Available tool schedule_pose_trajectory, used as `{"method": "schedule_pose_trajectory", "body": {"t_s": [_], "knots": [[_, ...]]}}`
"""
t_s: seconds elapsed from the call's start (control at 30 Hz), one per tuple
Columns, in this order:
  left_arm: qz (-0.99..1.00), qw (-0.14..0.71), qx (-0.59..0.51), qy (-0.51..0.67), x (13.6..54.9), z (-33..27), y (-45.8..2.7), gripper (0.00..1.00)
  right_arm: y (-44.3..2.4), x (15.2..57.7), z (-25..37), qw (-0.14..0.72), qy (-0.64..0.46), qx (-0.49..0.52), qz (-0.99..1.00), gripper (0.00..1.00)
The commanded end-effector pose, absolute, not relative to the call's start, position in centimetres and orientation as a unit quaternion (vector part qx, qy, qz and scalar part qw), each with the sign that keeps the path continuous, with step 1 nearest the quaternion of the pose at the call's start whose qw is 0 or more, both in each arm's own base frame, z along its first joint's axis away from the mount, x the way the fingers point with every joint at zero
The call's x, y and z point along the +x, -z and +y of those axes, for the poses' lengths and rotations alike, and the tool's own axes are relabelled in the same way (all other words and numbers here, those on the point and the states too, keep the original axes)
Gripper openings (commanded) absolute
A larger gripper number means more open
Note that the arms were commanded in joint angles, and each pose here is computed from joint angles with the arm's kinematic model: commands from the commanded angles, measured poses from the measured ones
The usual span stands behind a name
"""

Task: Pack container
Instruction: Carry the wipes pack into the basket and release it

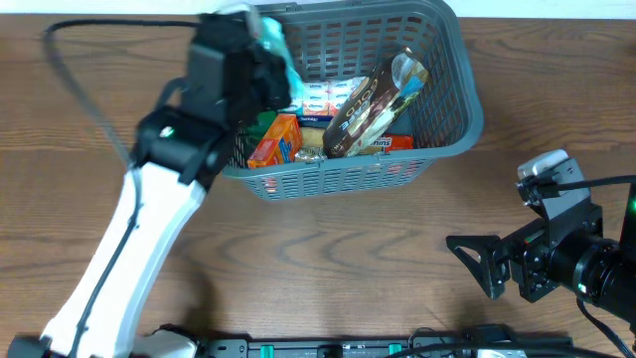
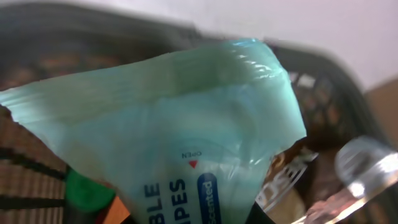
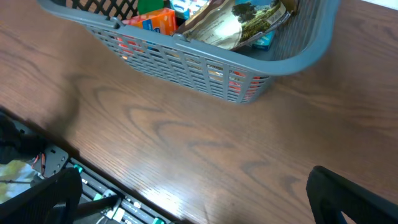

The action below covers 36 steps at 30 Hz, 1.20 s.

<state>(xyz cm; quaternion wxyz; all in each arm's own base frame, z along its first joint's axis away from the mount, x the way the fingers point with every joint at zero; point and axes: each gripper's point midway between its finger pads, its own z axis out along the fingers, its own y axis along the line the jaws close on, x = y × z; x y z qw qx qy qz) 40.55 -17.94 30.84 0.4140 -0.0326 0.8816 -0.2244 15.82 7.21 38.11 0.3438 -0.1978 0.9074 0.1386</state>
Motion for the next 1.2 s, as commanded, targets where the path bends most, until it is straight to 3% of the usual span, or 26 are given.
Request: {"method": "schedule_pose_trajectory", "body": {"t_s": [0.0,0.03,0.07,0.1,0.27,0.57,1.17], "knots": [[0.882,0.399,0.023,0.251,40.0,-19.8,-30.6,0.21,-38.2,15.7,7.4,0.342,-0.144,-0.197,0.907,0.99],[0.882,0.397,0.026,0.252,40.0,-19.8,-30.5,0.35,-38.2,15.7,7.4,0.342,-0.144,-0.197,0.907,0.99],[0.882,0.398,0.030,0.251,39.8,-19.8,-30.7,0.80,-38.2,15.7,7.4,0.342,-0.144,-0.197,0.907,0.99],[0.881,0.401,0.032,0.250,39.7,-19.7,-31.0,0.99,-38.2,15.7,7.4,0.342,-0.144,-0.197,0.907,0.99],[0.873,0.427,0.076,0.225,38.0,-18.6,-32.8,0.99,-38.2,15.7,7.4,0.342,-0.144,-0.197,0.907,0.99],[0.866,0.481,0.025,0.134,37.9,-13.8,-35.1,0.98,-38.2,15.7,7.4,0.342,-0.144,-0.197,0.907,0.99],[0.909,0.400,0.030,0.114,35.4,-13.1,-31.3,0.99,-38.2,15.7,7.4,0.342,-0.144,-0.197,0.907,0.99]]}}
